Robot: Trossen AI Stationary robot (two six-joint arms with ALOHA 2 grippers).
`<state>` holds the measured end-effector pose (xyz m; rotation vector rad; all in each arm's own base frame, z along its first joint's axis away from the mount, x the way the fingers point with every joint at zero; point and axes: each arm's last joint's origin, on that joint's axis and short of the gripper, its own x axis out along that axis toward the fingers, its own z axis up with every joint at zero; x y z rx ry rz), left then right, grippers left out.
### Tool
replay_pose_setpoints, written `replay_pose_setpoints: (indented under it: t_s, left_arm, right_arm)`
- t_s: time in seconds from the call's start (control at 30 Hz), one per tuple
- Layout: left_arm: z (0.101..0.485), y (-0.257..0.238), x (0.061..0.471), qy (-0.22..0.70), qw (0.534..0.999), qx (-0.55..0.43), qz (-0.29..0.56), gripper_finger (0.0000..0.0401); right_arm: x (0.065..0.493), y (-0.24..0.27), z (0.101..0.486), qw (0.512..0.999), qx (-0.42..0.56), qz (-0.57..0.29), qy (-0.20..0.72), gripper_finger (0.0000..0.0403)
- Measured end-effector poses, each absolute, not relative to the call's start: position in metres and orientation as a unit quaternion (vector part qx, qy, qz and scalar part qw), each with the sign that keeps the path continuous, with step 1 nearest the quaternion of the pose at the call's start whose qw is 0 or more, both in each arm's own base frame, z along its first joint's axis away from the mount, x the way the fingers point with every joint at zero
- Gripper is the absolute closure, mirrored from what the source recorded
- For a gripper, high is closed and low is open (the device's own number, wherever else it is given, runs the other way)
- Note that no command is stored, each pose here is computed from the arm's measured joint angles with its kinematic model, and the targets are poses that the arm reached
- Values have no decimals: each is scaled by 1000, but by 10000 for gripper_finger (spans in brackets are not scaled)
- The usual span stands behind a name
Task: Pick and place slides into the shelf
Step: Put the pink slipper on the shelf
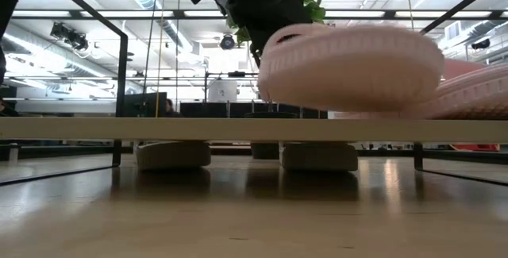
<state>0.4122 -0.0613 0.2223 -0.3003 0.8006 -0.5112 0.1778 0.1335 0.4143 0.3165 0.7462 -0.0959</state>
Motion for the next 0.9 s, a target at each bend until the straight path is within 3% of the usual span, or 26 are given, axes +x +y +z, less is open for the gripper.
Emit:
replay_pose_setpoints:
  t_s: [0.9]
  left_arm:
    - [223,-68,411,381,885,-123,-239,258]
  right_arm:
    - [178,134,414,918,154,-47,363,190]
